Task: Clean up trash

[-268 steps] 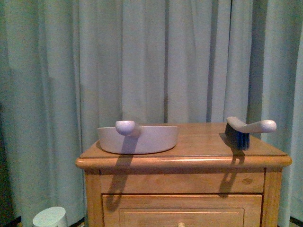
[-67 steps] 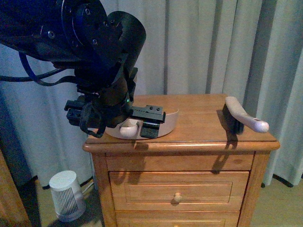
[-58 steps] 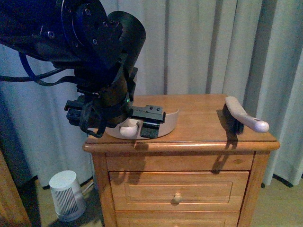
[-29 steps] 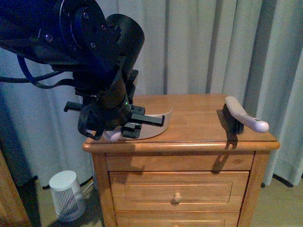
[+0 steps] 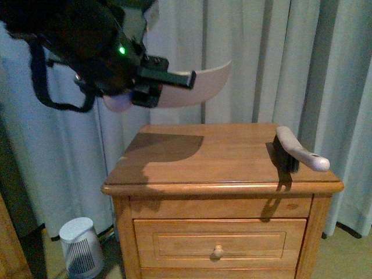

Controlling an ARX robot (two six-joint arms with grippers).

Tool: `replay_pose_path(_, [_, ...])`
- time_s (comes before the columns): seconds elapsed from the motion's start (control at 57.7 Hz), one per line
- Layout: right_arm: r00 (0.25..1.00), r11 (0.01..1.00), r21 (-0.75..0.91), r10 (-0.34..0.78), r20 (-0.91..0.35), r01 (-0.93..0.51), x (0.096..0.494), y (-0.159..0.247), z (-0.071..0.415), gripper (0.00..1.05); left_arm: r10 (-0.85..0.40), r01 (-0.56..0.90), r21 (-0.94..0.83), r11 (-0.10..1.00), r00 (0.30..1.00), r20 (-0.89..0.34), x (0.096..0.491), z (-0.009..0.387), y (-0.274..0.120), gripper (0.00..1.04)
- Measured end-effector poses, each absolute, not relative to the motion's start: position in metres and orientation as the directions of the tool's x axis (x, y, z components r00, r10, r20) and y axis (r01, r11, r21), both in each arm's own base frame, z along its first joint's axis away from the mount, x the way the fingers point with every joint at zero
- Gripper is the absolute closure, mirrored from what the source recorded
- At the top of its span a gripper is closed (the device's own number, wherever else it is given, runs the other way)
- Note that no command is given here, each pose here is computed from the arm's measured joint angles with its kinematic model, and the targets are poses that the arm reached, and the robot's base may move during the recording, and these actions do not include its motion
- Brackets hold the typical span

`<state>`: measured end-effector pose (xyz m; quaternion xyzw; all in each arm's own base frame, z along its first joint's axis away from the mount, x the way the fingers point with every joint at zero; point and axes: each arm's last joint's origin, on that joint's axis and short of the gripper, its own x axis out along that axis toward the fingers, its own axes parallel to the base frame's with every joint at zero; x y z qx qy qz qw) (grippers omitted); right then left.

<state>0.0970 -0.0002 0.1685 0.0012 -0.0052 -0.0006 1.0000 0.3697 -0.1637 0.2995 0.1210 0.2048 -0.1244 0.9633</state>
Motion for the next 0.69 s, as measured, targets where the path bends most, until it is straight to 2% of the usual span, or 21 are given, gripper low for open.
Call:
replay_pose_path(0.139, [1.000, 1.000, 0.002, -0.001, 0.010, 0.001, 0.097, 0.000, 0.168, 0.07, -0.268, 0.328, 0.208, 0.921, 0.924, -0.272, 0.333, 0.332, -0.142, 0.77])
replay_pose_path(0.346, [1.000, 1.000, 0.002, -0.001, 0.010, 0.001, 0.097, 0.000, 0.168, 0.07, -0.375, 0.386, 0.232, 0.893, 0.922, -0.092, 0.252, 0.358, -0.084, 0.77])
replay_pose_path(0.554, [1.000, 1.000, 0.002, -0.001, 0.010, 0.001, 0.097, 0.000, 0.168, 0.07, -0.347, 0.339, 0.229, 0.913, 0.938, -0.006, 0.184, 0.355, -0.024, 0.77])
replay_pose_path(0.693, [1.000, 1.000, 0.002, -0.001, 0.010, 0.001, 0.097, 0.000, 0.168, 0.07, -0.329, 0.321, 0.221, 0.921, 0.944, 0.002, 0.156, 0.346, -0.005, 0.77])
